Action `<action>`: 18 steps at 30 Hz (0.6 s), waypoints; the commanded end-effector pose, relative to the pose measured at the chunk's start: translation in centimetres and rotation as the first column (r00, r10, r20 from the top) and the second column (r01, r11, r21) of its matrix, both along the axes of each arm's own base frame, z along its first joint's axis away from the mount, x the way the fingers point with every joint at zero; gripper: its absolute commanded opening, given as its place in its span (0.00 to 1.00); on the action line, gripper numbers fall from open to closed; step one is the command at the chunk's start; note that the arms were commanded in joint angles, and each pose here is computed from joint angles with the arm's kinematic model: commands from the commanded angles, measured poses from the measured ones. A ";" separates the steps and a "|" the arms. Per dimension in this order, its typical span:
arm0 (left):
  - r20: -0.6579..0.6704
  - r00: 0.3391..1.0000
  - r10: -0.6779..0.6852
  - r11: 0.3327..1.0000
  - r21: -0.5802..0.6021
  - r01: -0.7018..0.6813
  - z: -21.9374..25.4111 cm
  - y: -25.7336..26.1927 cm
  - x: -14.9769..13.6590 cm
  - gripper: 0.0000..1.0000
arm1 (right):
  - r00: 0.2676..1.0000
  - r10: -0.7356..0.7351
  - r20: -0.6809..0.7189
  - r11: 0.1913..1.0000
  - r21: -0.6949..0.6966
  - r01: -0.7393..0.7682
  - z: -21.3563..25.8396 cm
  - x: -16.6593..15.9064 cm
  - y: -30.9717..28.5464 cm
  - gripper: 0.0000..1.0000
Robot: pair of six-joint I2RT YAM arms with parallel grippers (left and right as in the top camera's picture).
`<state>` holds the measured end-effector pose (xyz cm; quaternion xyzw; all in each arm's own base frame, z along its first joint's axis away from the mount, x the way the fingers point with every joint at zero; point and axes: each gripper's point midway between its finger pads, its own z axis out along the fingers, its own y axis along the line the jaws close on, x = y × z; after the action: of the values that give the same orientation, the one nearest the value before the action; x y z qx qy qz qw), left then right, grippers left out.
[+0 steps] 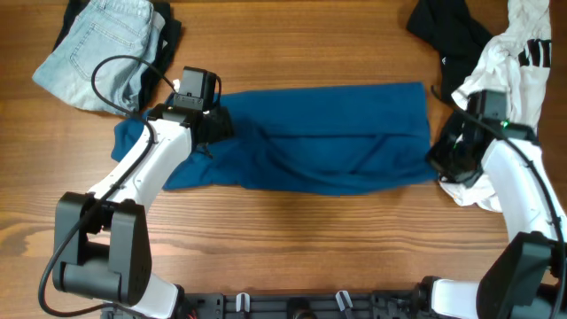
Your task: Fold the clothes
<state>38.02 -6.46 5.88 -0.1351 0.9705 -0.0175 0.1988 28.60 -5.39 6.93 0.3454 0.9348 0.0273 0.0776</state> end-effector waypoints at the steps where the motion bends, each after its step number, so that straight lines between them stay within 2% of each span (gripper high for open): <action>1: 0.002 1.000 0.024 1.000 -0.008 -0.024 0.1 0.8 0.5 0.78 | 0.993 0.068 0.099 0.998 -0.019 -0.067 2.2 3.0 -0.3 0.04; 7: 0.008 0.996 0.092 0.996 0.000 -0.092 0.1 3.4 0.9 0.77 | 0.980 0.085 0.178 0.996 -0.011 -0.085 1.8 5.7 -0.2 0.04; 18: 0.048 0.981 0.188 0.982 -0.006 -0.188 0.5 7.4 1.9 0.75 | 0.970 0.115 0.212 0.992 0.017 -0.122 -1.0 8.6 0.0 0.04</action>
<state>39.30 0.23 6.20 -0.2191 0.9517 -0.0037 0.2152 36.02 -5.81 6.28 0.3017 0.9366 0.0660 0.1655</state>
